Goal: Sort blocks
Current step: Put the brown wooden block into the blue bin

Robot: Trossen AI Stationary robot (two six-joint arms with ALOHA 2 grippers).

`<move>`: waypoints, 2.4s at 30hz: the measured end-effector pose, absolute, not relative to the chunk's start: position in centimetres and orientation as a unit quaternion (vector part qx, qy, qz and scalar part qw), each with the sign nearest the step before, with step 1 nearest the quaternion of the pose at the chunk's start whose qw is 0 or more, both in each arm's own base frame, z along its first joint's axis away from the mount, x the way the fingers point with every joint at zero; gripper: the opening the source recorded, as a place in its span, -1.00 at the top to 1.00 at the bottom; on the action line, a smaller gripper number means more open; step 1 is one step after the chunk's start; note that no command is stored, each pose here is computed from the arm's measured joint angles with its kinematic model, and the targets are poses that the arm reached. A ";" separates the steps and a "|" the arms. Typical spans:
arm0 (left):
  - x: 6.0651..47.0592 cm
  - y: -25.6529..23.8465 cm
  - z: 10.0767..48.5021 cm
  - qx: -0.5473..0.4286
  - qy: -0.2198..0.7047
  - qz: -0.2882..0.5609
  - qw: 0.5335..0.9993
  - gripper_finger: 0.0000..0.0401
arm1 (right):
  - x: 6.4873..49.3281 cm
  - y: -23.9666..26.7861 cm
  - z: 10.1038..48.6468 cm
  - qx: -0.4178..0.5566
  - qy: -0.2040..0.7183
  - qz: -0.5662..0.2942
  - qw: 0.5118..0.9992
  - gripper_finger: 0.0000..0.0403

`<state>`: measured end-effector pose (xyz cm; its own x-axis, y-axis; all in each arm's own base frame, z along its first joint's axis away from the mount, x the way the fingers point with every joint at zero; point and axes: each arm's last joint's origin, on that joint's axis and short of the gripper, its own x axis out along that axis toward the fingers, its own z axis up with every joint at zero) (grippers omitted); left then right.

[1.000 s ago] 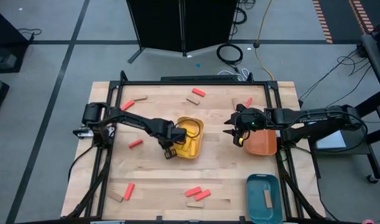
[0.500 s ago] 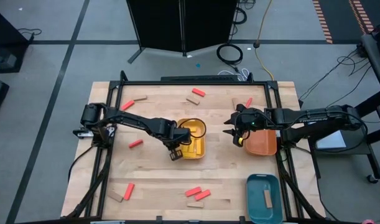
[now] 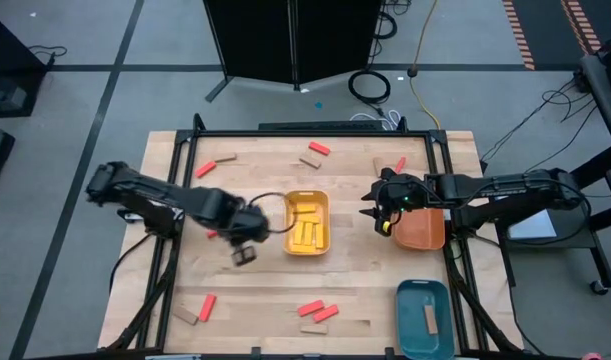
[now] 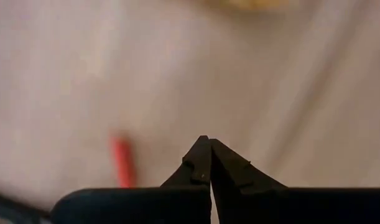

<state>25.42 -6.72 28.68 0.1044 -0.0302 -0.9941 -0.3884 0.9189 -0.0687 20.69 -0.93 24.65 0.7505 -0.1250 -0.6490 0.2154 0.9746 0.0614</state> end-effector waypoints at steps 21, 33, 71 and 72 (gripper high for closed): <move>18.0 -17.4 22.3 -0.205 0.766 -0.002 0.610 0.59 | 22.8 -0.9 22.2 0.052 0.389 -0.071 0.917 0.14; 16.2 -21.1 19.1 -0.137 0.755 -0.123 0.630 0.21 | 23.4 -0.9 21.8 0.058 0.386 -0.063 0.918 0.14; 14.8 -24.3 13.8 -0.049 0.815 -0.126 0.564 0.21 | 23.8 -0.9 22.3 0.024 0.360 -0.048 0.931 0.14; 14.8 -24.3 14.1 -0.047 0.813 -0.133 0.565 0.21 | 23.8 -0.9 22.3 0.024 0.360 -0.048 0.931 0.14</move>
